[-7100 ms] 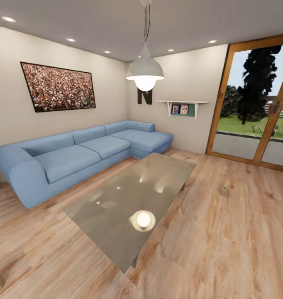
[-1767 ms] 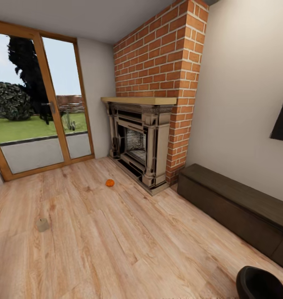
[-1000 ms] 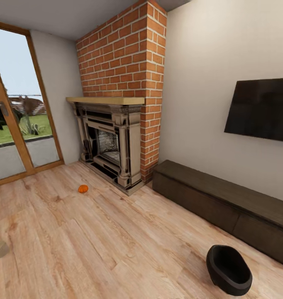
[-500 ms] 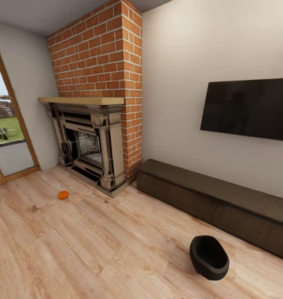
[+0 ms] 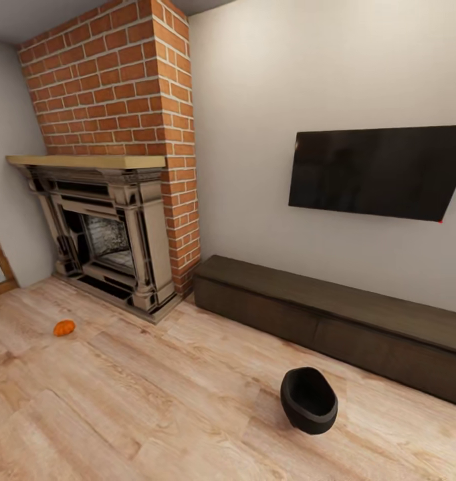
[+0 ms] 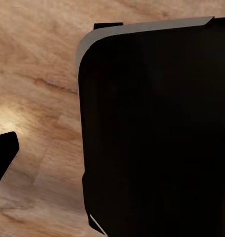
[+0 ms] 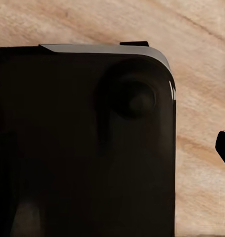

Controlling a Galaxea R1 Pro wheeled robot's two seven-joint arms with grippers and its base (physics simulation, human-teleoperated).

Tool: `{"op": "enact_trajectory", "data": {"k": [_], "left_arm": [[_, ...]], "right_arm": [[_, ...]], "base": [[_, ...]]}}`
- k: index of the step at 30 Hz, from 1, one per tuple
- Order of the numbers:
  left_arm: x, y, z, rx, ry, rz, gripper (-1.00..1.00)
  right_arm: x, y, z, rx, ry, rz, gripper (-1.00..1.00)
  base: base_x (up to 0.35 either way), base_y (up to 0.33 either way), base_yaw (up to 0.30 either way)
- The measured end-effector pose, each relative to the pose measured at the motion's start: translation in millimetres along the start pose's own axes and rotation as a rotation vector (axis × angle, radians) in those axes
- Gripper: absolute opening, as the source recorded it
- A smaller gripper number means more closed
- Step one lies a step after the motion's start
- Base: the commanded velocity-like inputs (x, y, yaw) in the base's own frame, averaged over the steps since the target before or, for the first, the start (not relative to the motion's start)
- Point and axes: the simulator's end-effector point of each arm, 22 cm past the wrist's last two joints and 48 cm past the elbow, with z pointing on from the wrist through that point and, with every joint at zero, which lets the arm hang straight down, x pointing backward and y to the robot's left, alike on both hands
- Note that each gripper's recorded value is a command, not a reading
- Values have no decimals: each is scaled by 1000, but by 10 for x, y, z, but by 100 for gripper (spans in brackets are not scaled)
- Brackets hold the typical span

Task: Place each of the two pumpkins and all three candles from the living room inside a cabinet in the living room (use any cabinet), then make sure every cabinet is closed, and position the cauldron so it is next to a table in the living room.

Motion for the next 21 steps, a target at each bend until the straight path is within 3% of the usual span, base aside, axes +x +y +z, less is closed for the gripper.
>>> {"op": "enact_trajectory", "data": {"k": [21], "left_arm": [[31, 20, -2, 2, 7, 49, 100]], "right_arm": [[30, -11, -4, 2, 6, 0, 100]], "base": [[320, 0, -287]]}}
